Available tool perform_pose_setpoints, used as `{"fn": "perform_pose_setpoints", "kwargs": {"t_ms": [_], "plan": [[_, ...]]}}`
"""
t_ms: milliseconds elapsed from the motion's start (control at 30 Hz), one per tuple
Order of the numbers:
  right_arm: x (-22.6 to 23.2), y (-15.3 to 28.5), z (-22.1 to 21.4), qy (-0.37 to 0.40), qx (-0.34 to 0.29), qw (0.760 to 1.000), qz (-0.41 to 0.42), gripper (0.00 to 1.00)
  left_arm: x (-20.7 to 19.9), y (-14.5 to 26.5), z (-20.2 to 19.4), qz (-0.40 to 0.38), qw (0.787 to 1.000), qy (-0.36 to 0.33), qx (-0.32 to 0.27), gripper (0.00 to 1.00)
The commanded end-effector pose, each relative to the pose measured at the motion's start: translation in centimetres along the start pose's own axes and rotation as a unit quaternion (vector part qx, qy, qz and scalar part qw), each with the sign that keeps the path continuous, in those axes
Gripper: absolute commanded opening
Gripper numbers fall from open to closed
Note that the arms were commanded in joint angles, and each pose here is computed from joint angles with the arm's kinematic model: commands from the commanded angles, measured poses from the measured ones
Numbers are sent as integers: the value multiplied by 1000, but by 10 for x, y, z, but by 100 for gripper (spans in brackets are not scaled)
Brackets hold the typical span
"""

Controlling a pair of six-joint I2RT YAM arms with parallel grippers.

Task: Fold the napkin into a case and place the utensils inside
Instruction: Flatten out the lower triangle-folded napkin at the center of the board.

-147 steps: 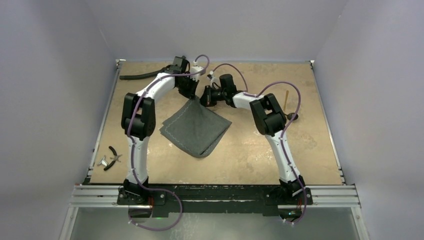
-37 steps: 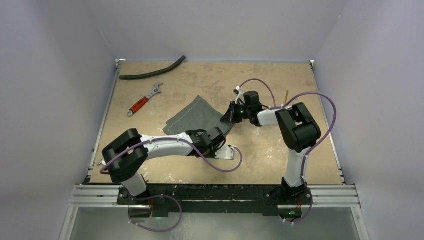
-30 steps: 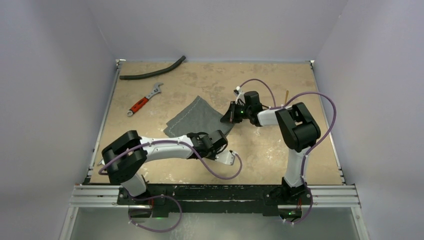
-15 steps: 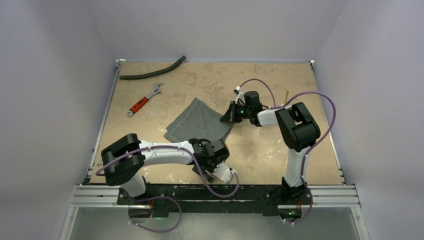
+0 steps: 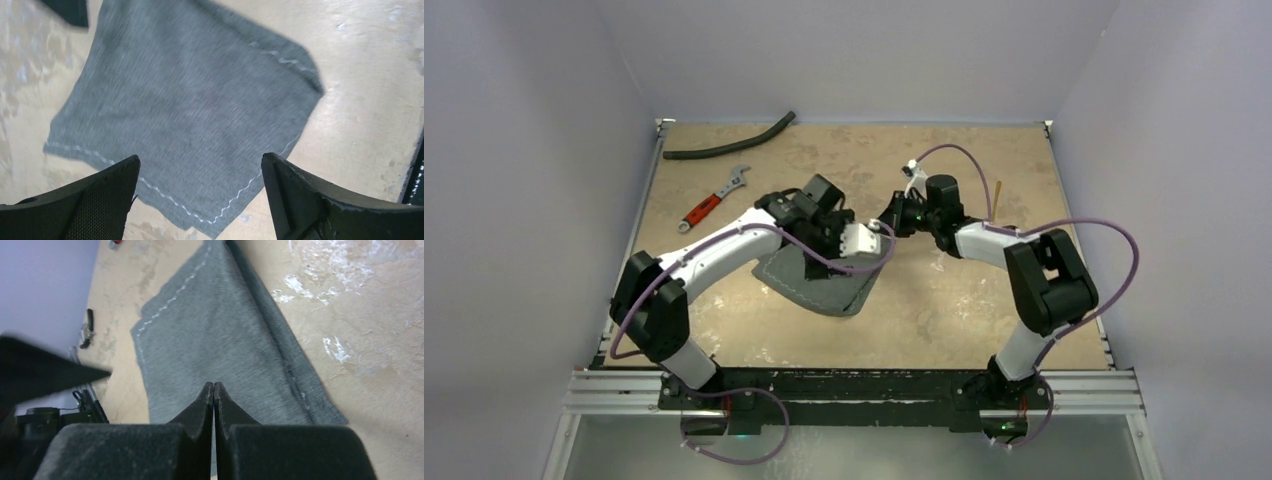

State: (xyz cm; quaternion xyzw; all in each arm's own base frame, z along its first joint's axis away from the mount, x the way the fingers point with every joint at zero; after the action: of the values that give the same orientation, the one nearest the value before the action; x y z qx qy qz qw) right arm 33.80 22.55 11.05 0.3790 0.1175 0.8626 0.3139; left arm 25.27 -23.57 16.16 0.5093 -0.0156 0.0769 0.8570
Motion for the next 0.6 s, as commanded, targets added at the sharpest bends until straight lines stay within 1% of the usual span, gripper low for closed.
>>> {"fn": "perform_pose_setpoints", "kwargs": {"t_ms": [0,67,167,300,400,500,567], "plan": [[22,17,-4,-4,-24,1000,18,0,34,4,-23,-7,993,114,-12,90],[28,18,-20,-15,-12,999,26,0,61,-6,-31,11,988,156,-12,89],[27,15,-43,-38,11,998,40,0,96,-22,-30,15,982,190,-12,90],[19,6,-60,-54,47,996,57,0,128,-43,-17,30,982,185,-32,90],[8,1,-66,-63,62,995,45,0,146,-55,-9,45,980,187,-48,90],[-5,-4,-63,-65,70,995,28,0,167,-62,-6,86,978,184,-50,89],[-11,-5,-60,-65,69,995,22,0,181,-67,-12,132,974,183,-35,88]]}}
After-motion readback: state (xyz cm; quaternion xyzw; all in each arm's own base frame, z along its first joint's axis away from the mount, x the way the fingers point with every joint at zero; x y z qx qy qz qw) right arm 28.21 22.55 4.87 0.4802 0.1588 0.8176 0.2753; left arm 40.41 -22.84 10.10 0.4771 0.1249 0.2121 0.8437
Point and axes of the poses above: each gripper's point midway between its finger pads, its own y axis back along the fingers, its own x axis along the line the jaws close on, z = x × y, the point moved 5 cm from there along y, back along the fingers, and after that the axes turned 10 degrees about y, right-handed, at the moved point
